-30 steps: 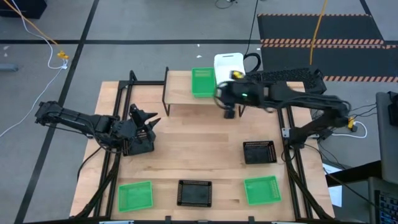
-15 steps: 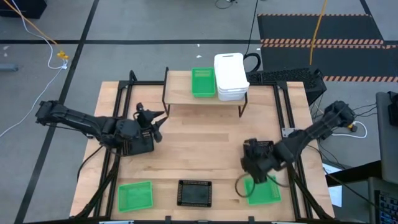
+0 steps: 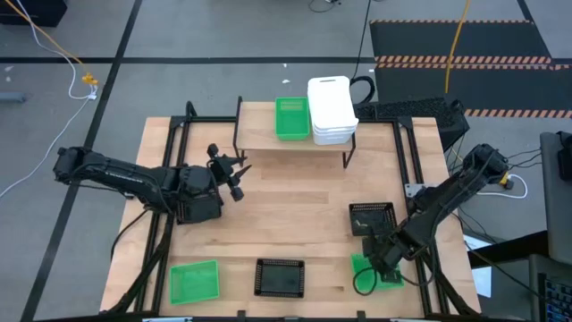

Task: Stack baskets on shelf by color
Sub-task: Stack the right green bin on top of the other green bin on the shelf

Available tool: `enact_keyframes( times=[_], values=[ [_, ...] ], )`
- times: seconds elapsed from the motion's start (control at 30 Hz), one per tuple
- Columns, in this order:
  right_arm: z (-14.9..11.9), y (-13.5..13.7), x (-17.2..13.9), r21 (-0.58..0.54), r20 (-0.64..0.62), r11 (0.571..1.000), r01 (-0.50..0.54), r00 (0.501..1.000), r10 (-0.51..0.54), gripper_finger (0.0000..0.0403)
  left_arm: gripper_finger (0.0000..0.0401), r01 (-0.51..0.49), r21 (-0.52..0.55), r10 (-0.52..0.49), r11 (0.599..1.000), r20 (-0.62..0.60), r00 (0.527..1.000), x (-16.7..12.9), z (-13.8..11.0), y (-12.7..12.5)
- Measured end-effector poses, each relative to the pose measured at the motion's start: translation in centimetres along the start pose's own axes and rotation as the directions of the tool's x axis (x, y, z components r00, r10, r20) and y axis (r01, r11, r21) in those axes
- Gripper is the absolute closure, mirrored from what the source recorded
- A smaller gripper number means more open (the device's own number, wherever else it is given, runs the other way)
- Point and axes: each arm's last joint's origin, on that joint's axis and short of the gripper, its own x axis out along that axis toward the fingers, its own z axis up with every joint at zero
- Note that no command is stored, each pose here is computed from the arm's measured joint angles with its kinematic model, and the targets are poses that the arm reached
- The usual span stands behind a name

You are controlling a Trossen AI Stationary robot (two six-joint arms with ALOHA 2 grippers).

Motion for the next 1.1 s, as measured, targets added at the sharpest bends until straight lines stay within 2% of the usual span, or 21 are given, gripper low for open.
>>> enact_keyframes(
  times=[0.17, 0.27, 0.33, 0.47, 0.57, 0.63, 0.67, 0.7, 0.77, 0.83, 0.87, 0.9, 1.0, 1.1],
  values=[
    [-0.5, -0.8, 1.4, 0.033, -0.002, 0.999, 0.012, 1.000, -0.012, 0.0316, 0.0270, 0.024, 0.021, -0.025, 0.999, 0.032, 0.999, 0.5, 0.4, 0.6],
    [-0.4, -0.8, 1.5, 0.090, 0.024, 0.996, 0.007, 1.000, -0.009, 0.0318, 0.0270, 0.001, 0.034, -0.003, 0.999, 0.070, 0.998, 0.7, 0.8, 1.1],
    [0.0, -0.2, 1.4, 0.115, 0.067, 0.992, -0.052, 0.997, 0.044, 0.0321, 0.0270, -0.011, 0.049, 0.006, 0.999, 0.092, 0.996, 0.9, 1.0, 1.4],
    [1.0, 0.9, 0.6, 0.091, 0.201, 0.987, -0.131, 0.973, 0.111, 0.0330, 0.0270, -0.001, 0.072, -0.009, 0.997, 0.133, 0.991, 1.1, 1.5, 1.8],
    [1.7, 1.4, -0.3, 0.071, 0.275, 0.992, -0.106, 0.958, 0.082, 0.0341, 0.0270, 0.007, 0.086, -0.020, 0.996, 0.155, 0.988, 1.3, 1.6, 2.2],
    [1.8, 1.5, -0.8, 0.120, 0.293, 0.989, -0.092, 0.955, 0.053, 0.0349, 0.0270, 0.019, 0.095, -0.035, 0.995, 0.170, 0.985, 1.4, 1.8, 2.3],
    [1.9, 1.5, -1.0, 0.178, 0.292, 0.980, -0.094, 0.956, 0.039, 0.0354, 0.0270, 0.025, 0.097, -0.042, 0.995, 0.182, 0.982, 1.5, 1.9, 2.4],
    [1.8, 1.5, -1.2, 0.269, 0.293, 0.958, -0.101, 0.956, 0.019, 0.0358, 0.0270, 0.031, 0.097, -0.049, 0.995, 0.196, 0.979, 1.5, 2.0, 2.5],
    [2.1, 1.3, -1.5, 0.488, 0.342, 0.862, -0.135, 0.938, -0.047, 0.0364, 0.0270, 0.035, 0.096, -0.056, 0.995, 0.225, 0.973, 1.5, 2.3, 2.8],
    [2.6, 1.3, -2.0, 0.611, 0.458, 0.762, -0.213, 0.881, -0.121, 0.0368, 0.0270, 0.040, 0.100, -0.065, 0.994, 0.260, 0.963, 1.6, 2.6, 3.0],
    [2.8, 1.5, -2.1, 0.632, 0.500, 0.729, -0.263, 0.857, -0.124, 0.0369, 0.0270, 0.045, 0.104, -0.072, 0.994, 0.280, 0.957, 1.6, 2.7, 3.1],
    [3.0, 1.8, -2.2, 0.634, 0.520, 0.712, -0.302, 0.848, -0.104, 0.0369, 0.0270, 0.052, 0.109, -0.083, 0.993, 0.298, 0.951, 1.6, 2.9, 3.2],
    [3.3, 2.3, -2.3, 0.618, 0.568, 0.697, -0.364, 0.819, -0.076, 0.0369, 0.0270, 0.055, 0.132, -0.098, 0.990, 0.342, 0.934, 1.6, 3.3, 3.5],
    [4.7, 3.1, -2.5, 0.550, 0.704, 0.686, -0.476, 0.706, -0.074, 0.0368, 0.0270, 0.013, 0.131, -0.065, 0.991, 0.404, 0.912, 1.5, 3.9, 4.0]
  ],
)
